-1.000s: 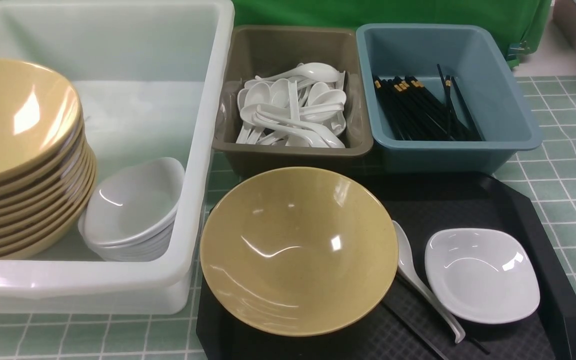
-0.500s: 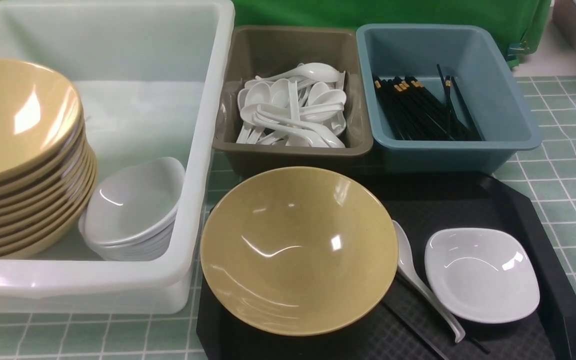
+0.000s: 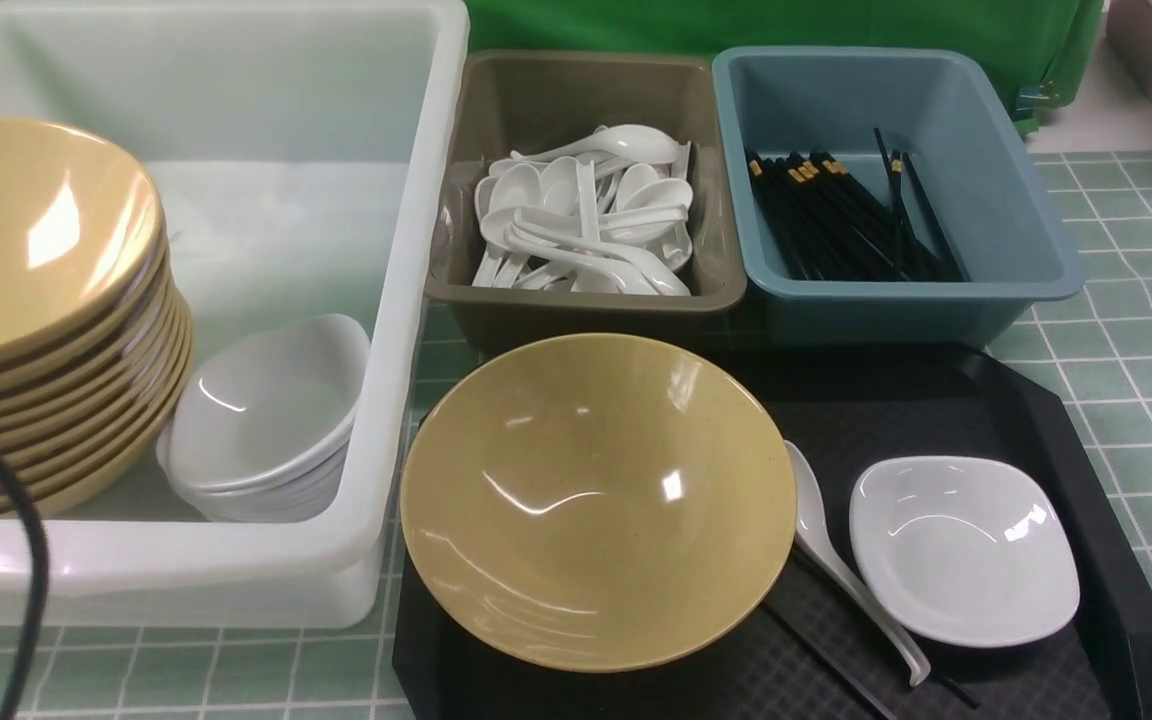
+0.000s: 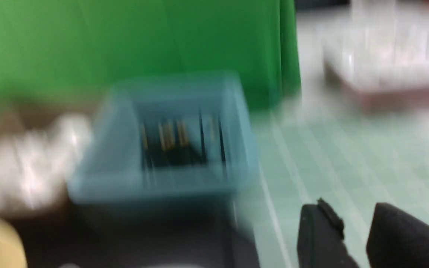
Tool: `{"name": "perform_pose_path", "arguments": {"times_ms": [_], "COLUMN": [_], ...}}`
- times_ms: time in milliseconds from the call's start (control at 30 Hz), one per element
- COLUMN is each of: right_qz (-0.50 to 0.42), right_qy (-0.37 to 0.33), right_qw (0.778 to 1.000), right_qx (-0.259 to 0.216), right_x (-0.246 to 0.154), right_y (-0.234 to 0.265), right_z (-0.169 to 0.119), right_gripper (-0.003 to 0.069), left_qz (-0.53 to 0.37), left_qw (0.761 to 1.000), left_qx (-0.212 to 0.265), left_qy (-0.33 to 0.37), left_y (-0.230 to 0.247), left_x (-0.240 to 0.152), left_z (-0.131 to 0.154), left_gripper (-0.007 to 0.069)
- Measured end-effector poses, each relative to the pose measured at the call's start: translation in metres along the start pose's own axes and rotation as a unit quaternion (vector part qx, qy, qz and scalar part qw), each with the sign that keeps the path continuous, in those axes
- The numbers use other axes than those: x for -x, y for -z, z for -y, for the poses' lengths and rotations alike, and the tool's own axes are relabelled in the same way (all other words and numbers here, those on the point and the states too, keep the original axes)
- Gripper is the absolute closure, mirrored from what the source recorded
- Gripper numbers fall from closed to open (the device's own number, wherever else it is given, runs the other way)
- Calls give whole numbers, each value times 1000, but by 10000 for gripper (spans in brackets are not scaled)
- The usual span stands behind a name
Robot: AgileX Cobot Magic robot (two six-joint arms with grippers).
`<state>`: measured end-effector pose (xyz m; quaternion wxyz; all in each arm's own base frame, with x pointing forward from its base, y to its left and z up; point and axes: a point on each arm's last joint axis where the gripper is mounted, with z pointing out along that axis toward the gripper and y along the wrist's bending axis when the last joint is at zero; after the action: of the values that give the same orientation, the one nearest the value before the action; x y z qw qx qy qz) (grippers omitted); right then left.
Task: On blue table put chopsticks spoon bowls plates into blue grey white boxes.
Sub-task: 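Grasp the large bowl on the tray by its rim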
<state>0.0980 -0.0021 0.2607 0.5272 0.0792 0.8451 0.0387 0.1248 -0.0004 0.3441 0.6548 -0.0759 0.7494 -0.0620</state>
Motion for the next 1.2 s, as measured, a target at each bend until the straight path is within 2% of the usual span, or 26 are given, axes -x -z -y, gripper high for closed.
{"name": "perform_pose_path", "arguments": {"times_ms": [100, 133, 267, 367, 500, 600, 700, 733, 800, 833, 900, 967, 1067, 1200], "right_qz": [-80, -118, -182, -221, -250, -241, -252, -255, -265, -266, -266, -267, -267, -266], "right_qy": [25, 49, 111, 147, 155, 158, 145, 143, 142, 144, 158, 162, 167, 170], "right_qw": [996, 990, 969, 953, 943, 944, 942, 941, 936, 935, 930, 928, 926, 925], "right_qx": [28, 55, 124, 147, 156, 158, 169, 170, 184, 187, 200, 203, 208, 210], "right_x": [-10, -13, -13, -15, -18, -17, -20, -21, -23, -24, -25, -26, -26, -26], "right_y": [-2, -3, -5, -16, -33, -46, -55, -55, -56, -56, -55, -55, -54, -54], "right_z": [-6, -12, -26, -30, -34, -39, -45, -45, -50, -51, -55, -56, -57, -58], "right_gripper": [484, 510, 581, 620, 622, 622, 622, 622, 622, 622, 622, 622, 621, 622], "left_qz": [-89, -160, -274, -279, -264, -290, -338, -342, -390, -398, -438, -451, -497, -521], "left_qw": [996, 986, 950, 936, 934, 916, 882, 878, 841, 837, 807, 799, 771, 751], "left_qx": [-9, -28, -114, -182, -236, -279, -326, -331, -363, -363, -370, -365, -331, -303], "left_qy": [-15, -31, -102, -116, -46, -11, -44, -48, -88, -92, -143, -160, -222, -270], "left_y": [-4, -7, -20, -36, -59, -80, -91, -93, -100, -102, -114, -120, -145, -164], "left_x": [-6, -12, -23, -29, -24, -21, -25, -26, -34, -38, -52, -59, -90, -122], "left_z": [6, 14, 39, 62, 93, 124, 153, 157, 181, 184, 203, 209, 228, 244], "left_gripper": [624, 624, 624, 624, 624, 624, 624, 624, 624, 624, 624, 624, 624, 624]}}
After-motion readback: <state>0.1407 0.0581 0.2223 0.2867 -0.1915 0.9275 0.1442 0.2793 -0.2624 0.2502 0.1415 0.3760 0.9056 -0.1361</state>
